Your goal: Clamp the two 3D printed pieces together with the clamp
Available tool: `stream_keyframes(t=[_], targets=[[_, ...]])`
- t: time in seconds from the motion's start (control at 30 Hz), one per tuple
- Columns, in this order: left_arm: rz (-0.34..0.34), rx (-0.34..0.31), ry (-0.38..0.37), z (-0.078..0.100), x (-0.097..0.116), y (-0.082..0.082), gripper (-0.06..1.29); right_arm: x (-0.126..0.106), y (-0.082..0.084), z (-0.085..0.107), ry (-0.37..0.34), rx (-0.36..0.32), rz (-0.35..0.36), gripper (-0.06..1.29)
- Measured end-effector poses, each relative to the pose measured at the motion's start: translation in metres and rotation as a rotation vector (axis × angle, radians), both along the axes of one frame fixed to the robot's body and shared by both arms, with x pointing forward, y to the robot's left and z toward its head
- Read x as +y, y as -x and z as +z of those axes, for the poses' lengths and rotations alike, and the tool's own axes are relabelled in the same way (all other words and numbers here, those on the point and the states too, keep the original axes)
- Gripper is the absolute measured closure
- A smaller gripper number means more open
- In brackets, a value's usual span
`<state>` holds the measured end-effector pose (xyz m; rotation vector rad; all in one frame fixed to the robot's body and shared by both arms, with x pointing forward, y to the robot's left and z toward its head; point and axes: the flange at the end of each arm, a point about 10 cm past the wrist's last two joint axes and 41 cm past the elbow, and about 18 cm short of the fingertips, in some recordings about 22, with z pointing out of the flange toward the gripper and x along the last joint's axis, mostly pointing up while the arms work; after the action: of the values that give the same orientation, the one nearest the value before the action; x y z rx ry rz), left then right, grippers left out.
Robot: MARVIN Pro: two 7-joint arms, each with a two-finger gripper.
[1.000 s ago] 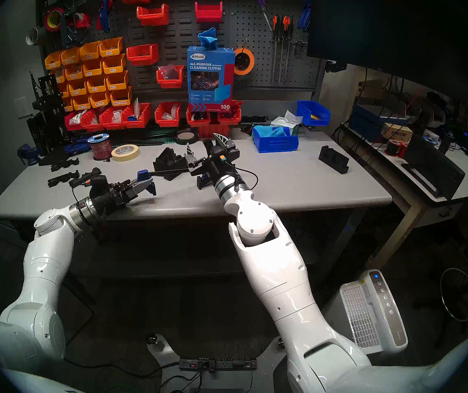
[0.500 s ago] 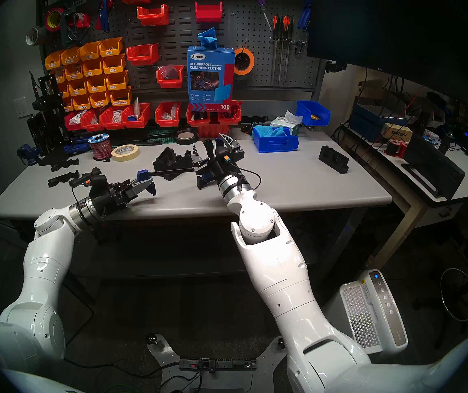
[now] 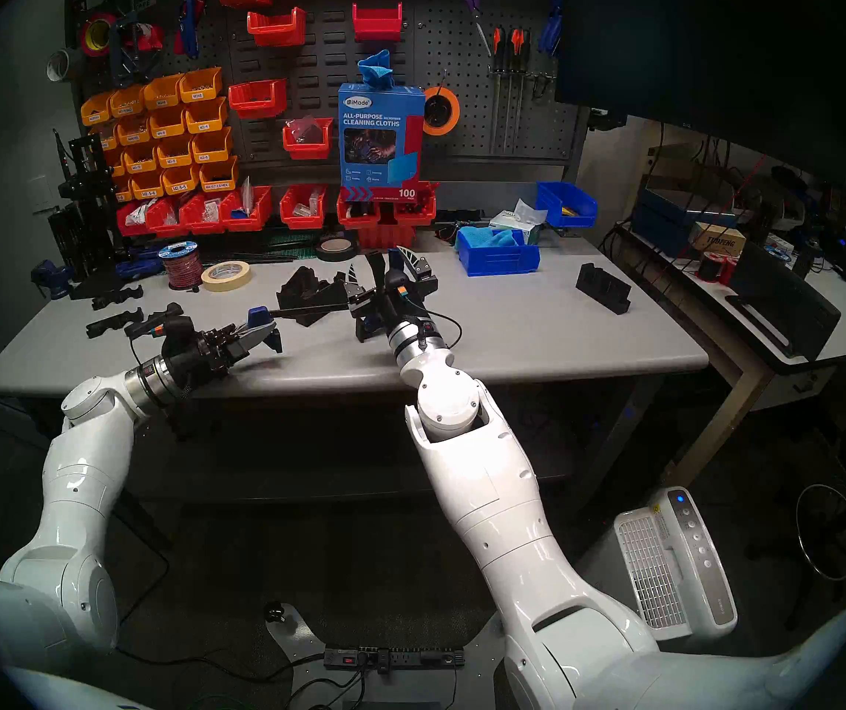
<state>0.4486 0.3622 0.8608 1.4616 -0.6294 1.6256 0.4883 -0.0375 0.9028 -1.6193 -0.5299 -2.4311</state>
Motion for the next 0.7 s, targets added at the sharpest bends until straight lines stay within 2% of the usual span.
stream_keyframes(t=[0.3, 0.7], targets=[[0.000, 0.000, 0.000, 0.0000, 0.0001, 0.0000, 1.14, 0.0050, -0.0013, -0.0021, -0.001, -0.019, -0.025, -0.01], [-0.001, 0.000, 0.000, 0.0000, 0.0001, 0.0001, 1.14, -0.0040, -0.0067, -0.0036, -0.012, -0.031, -0.115, -0.01]])
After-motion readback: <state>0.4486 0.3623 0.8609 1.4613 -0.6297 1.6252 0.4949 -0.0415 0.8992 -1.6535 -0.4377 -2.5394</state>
